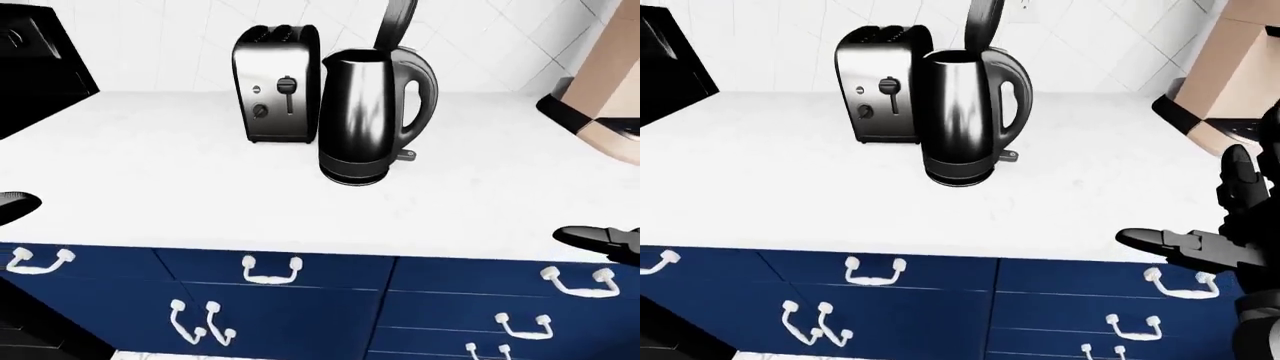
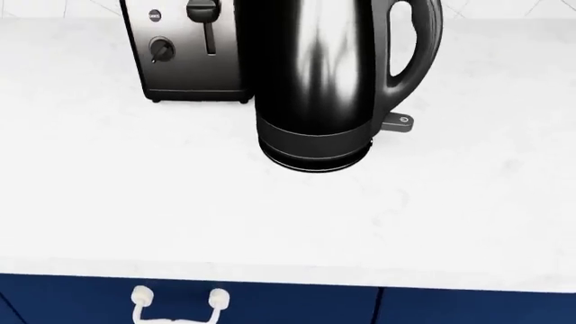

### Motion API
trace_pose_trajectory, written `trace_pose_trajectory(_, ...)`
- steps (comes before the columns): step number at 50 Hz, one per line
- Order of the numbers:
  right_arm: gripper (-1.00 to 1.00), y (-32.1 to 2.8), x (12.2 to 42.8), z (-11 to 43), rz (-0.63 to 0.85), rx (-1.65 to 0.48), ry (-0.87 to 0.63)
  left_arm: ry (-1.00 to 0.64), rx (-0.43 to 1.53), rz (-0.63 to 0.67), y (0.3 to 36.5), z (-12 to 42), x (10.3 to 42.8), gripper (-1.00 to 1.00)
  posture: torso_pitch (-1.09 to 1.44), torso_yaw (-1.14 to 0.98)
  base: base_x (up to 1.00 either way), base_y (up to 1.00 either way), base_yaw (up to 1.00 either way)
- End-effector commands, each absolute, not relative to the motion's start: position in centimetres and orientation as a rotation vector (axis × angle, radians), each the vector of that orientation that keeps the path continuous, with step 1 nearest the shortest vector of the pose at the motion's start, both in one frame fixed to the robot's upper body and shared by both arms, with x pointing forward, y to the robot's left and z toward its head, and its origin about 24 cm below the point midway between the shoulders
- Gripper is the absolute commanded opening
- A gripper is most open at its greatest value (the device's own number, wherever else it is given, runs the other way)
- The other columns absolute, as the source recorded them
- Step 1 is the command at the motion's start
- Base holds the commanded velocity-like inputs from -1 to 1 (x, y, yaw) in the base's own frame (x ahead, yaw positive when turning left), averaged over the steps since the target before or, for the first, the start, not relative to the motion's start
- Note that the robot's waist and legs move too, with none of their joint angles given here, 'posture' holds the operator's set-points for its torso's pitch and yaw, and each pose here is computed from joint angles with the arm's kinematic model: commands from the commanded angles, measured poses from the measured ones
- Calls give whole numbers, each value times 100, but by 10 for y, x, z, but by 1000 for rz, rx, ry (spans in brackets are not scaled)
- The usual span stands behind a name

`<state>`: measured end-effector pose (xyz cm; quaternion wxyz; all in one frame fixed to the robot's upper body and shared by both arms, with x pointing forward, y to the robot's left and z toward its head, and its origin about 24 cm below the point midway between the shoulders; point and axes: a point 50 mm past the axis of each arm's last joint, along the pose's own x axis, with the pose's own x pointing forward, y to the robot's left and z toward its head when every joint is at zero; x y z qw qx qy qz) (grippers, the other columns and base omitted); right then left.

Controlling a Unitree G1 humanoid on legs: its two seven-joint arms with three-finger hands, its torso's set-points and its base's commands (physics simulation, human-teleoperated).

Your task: Close the lid of the electric kettle.

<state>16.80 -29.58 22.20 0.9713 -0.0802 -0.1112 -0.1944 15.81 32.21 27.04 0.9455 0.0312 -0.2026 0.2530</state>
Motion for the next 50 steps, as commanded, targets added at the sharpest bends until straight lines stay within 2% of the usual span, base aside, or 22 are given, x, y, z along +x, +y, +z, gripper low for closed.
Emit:
trace_pose_trajectory(1,100,-292,165,233,-389,-198,-290,-478,96,512,319,281,154,100,-30,0,0,0,0)
trace_pose_trajectory(23,100,-291,165,232,-386,-198,-288,-478,96,513,319,278,156,100,-51,0,0,0,0)
trace_pose_trajectory(50,100,-291,165,233,-386,-199,-285,-493,117,506,316,281,155,100,-51,0,0,0,0)
